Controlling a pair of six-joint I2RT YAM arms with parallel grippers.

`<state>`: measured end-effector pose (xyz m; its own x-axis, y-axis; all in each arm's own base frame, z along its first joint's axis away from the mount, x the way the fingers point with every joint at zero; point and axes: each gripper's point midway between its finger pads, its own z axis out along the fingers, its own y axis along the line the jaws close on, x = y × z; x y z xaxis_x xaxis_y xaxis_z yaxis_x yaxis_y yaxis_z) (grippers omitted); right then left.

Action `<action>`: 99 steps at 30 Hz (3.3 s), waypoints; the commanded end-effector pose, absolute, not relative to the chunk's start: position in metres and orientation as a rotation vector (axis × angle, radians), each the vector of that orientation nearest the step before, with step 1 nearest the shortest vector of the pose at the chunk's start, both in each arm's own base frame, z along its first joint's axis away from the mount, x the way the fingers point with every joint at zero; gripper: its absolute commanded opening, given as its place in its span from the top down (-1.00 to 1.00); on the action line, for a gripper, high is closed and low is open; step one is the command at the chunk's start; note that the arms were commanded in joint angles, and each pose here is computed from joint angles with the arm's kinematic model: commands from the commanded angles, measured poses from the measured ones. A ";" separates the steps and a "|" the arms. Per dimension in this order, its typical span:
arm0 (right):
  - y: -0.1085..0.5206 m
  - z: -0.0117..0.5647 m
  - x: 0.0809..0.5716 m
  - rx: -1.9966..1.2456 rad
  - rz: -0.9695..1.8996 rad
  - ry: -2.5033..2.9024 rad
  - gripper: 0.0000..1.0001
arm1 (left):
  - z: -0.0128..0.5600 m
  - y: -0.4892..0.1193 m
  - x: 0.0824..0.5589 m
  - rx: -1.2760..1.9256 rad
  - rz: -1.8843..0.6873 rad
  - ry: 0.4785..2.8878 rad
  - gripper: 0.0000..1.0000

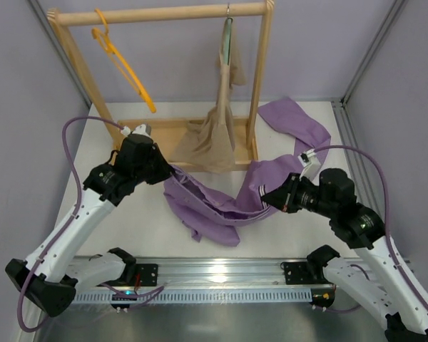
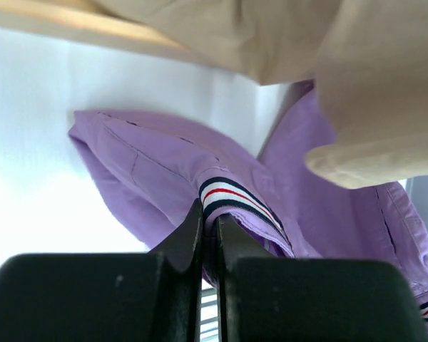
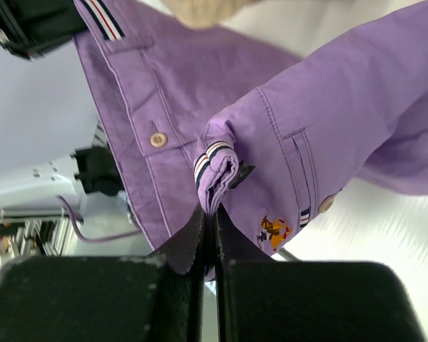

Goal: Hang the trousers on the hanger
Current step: Fold the trousers

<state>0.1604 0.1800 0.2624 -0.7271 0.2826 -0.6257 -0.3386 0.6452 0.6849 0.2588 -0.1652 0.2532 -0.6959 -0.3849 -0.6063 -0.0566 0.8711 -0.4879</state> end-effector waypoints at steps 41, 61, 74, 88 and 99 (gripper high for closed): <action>0.116 0.049 0.328 0.665 0.167 2.521 -0.32 | 0.194 -0.164 0.178 -0.285 -0.832 2.378 0.99; 0.046 0.088 0.212 0.882 0.099 2.312 0.55 | 0.217 -0.199 0.190 -0.110 -1.024 2.302 0.99; 0.203 0.184 0.276 -0.071 0.965 2.146 -0.36 | 0.252 -0.221 0.178 0.046 -1.206 2.256 0.99; 0.303 0.076 0.256 -0.459 1.112 2.353 -0.46 | 0.261 -0.217 0.166 0.056 -1.218 2.270 1.00; 0.258 0.115 0.262 -0.267 0.851 2.330 0.92 | 0.257 -0.220 0.176 0.026 -1.216 2.268 0.99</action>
<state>0.2477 0.2785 0.0719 -0.8481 -0.0498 -0.5275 -0.4019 0.7093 0.5791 0.1698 -0.2124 0.2322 -0.8654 -0.2228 -0.4488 0.2178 0.6393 -0.7374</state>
